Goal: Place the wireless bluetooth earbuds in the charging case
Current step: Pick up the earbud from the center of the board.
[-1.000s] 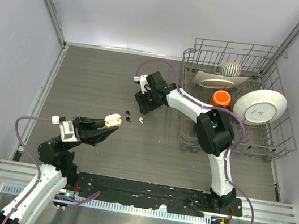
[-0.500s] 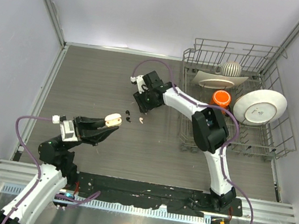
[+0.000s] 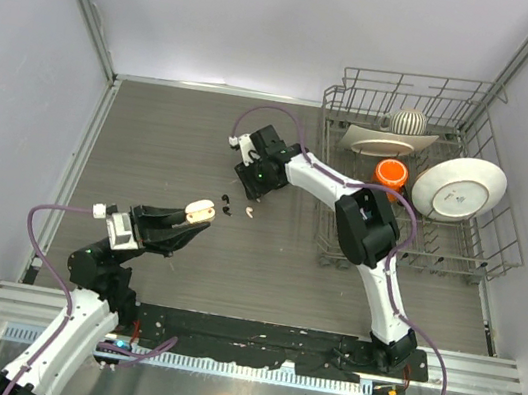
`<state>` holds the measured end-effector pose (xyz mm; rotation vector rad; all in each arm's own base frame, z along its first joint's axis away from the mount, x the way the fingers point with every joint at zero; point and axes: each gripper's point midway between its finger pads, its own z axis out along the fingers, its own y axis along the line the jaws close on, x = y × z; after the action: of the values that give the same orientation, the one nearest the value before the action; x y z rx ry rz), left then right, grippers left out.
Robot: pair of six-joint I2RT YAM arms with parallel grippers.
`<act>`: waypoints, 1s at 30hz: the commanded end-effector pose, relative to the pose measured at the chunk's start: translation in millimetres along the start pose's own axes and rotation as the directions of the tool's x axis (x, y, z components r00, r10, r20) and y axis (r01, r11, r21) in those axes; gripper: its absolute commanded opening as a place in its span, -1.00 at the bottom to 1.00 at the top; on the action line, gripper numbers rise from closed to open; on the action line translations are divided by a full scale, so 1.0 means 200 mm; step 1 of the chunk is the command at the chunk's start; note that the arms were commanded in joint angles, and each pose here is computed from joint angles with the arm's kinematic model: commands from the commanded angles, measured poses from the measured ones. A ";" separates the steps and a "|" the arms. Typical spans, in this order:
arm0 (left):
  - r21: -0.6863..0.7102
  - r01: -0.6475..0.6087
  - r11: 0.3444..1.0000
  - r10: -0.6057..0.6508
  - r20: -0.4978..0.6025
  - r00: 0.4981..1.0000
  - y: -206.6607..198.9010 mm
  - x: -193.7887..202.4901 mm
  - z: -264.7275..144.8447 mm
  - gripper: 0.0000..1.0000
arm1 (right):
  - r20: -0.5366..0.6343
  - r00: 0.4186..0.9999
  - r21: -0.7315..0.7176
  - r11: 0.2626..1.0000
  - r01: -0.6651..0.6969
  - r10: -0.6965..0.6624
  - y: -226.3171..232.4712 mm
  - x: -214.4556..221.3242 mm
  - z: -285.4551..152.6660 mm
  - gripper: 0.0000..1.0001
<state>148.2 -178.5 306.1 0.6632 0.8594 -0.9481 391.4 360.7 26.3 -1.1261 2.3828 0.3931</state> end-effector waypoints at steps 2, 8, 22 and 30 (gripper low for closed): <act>0.001 -0.041 0.999 0.041 0.031 0.999 0.00 -0.06 0.01 -1.00 | 0.011 1.000 -0.012 1.000 0.020 -0.020 0.01 -0.06 0.00 -0.10; -0.004 -0.042 0.999 0.042 0.028 0.999 0.00 -0.05 0.01 -1.00 | -0.007 1.000 0.004 1.000 0.018 -0.018 0.00 -0.03 -0.01 -0.17; -0.008 -0.039 0.999 0.040 0.026 0.999 0.00 -0.05 0.01 -1.00 | -0.025 1.000 0.002 1.000 0.003 -0.003 0.01 0.02 -0.01 -0.15; -0.007 -0.042 0.999 0.042 0.026 0.999 0.00 -0.06 0.01 -1.00 | -0.030 1.000 0.006 1.000 0.002 -0.002 0.01 0.03 -0.01 -0.13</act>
<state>147.3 -177.9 305.0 0.6630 0.8652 -0.9454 392.3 360.9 25.3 -1.1277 2.3905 0.3858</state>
